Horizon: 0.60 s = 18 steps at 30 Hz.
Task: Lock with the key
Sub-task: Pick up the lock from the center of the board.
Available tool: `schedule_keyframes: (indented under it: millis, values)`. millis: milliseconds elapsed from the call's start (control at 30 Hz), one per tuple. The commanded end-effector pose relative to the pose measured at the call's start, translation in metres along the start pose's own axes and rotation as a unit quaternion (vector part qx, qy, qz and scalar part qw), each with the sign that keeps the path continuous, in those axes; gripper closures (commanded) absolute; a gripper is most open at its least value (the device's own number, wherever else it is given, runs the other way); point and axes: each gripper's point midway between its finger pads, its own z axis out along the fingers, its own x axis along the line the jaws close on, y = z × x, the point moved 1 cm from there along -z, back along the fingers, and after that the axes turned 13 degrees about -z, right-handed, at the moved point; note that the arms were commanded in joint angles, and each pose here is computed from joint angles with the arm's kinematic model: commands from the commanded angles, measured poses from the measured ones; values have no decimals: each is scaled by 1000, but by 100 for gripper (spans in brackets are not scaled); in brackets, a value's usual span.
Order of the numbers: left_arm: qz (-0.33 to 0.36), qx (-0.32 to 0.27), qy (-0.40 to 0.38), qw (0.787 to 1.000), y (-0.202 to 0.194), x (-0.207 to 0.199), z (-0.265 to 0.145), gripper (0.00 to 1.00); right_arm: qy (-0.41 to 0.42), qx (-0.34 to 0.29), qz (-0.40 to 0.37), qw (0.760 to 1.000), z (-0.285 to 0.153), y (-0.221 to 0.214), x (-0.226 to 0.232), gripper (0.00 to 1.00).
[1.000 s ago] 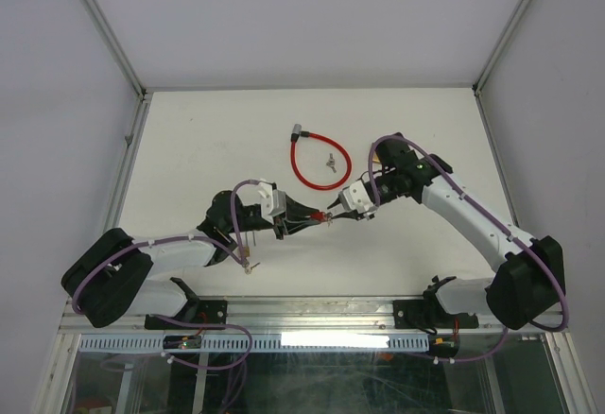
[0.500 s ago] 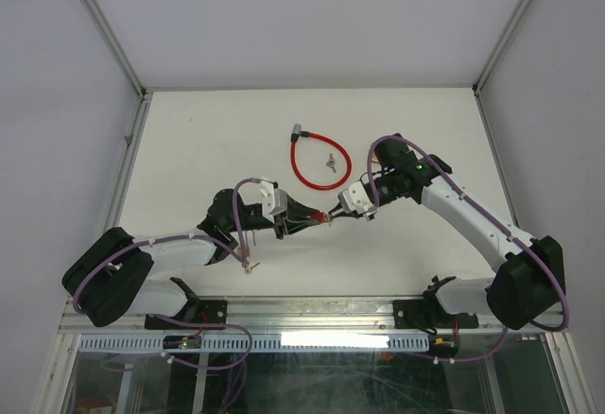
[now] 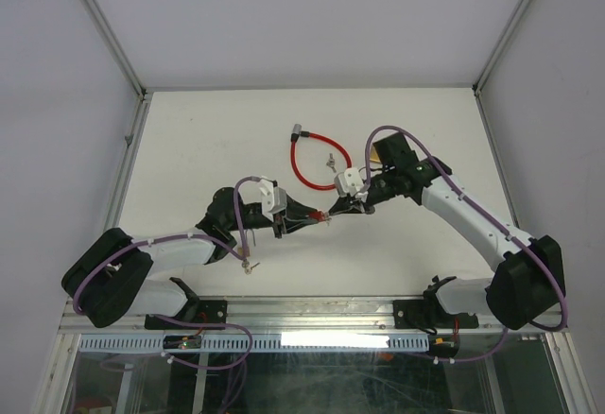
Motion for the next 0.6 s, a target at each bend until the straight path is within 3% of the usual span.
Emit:
schedule_keyframes:
  millis: [0, 167, 300, 333, 400, 567]
  values:
    - [57, -51, -8, 997, 38, -3, 1, 100, -29, -41, -23, 998, -13, 27, -14, 91]
    - [49, -52, -15, 997, 38, -4, 1, 100, -27, -53, -25, 998, -16, 31, -11, 75]
    - [46, -56, -16, 997, 42, -4, 2, 100, -29, -80, 18, 996, -15, 41, -15, 44]
    - [45, -58, -16, 997, 44, -4, 2, 100, -36, -81, 42, 995, -15, 42, -19, 41]
    - [45, -62, -17, 997, 47, -5, 2, 100, -48, -72, 93, 992, -14, 39, -24, 35]
    - [47, -75, -12, 996, 56, -6, 1, 100, -52, -60, 134, 988, -10, 27, -24, 34]
